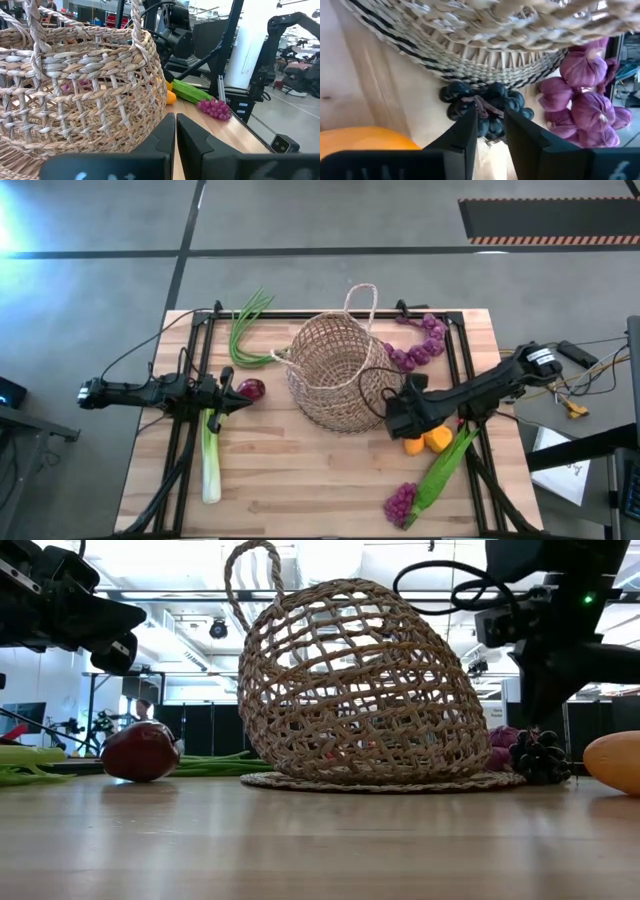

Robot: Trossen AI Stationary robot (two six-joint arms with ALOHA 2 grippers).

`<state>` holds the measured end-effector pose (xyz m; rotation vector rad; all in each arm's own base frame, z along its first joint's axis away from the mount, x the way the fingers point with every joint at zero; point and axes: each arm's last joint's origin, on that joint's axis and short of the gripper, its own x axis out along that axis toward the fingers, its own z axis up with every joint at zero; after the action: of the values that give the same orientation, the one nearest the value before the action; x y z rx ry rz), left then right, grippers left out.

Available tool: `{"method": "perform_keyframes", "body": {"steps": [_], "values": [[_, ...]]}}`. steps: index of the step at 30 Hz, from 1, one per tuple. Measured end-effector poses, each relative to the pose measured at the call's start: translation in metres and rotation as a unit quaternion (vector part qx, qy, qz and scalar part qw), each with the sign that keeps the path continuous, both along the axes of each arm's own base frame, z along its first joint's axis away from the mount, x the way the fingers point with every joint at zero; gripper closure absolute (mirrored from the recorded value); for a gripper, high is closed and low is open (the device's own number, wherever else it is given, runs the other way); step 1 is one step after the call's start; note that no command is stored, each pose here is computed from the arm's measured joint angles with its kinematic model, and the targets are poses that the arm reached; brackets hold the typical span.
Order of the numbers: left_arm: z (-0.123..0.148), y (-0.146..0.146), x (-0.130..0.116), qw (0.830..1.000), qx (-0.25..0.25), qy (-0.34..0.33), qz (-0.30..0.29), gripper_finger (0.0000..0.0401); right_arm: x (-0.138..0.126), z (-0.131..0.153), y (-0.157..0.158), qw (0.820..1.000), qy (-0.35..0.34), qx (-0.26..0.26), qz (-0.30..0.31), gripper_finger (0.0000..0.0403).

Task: Build produce basket
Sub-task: Put the dark purple grapes into the light brown basket

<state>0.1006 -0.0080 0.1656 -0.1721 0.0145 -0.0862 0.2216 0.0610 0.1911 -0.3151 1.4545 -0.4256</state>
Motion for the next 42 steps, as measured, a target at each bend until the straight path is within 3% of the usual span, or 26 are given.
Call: {"method": "perform_keyframes", "body": {"steps": [8,19,25,33,39,42], "values": [[0.000,0.000,0.000,1.000,0.000,0.000,0.000,0.0401,0.005,-0.010,0.002,0.999,0.023,-0.004,0.029,0.0365],[0.000,0.000,0.000,1.000,0.000,0.000,0.000,0.0401,0.005,-0.022,0.002,0.997,0.060,-0.009,0.041,0.0370],[0.000,0.000,0.000,1.000,0.000,0.000,0.000,0.0401,0.005,-0.020,0.002,0.998,0.049,-0.012,0.031,0.0392],[0.000,0.000,0.000,1.000,0.000,0.000,0.000,0.0401,0.010,0.017,0.000,0.997,-0.001,-0.071,-0.012,0.0394],[0.000,0.000,0.000,1.000,0.000,0.000,0.000,0.0401,0.015,0.068,-0.001,0.991,-0.029,-0.126,-0.039,0.0394],[0.000,0.000,0.000,1.000,0.000,0.000,0.000,0.0401,0.019,0.096,0.000,0.989,-0.052,-0.127,-0.048,0.0394]]}}
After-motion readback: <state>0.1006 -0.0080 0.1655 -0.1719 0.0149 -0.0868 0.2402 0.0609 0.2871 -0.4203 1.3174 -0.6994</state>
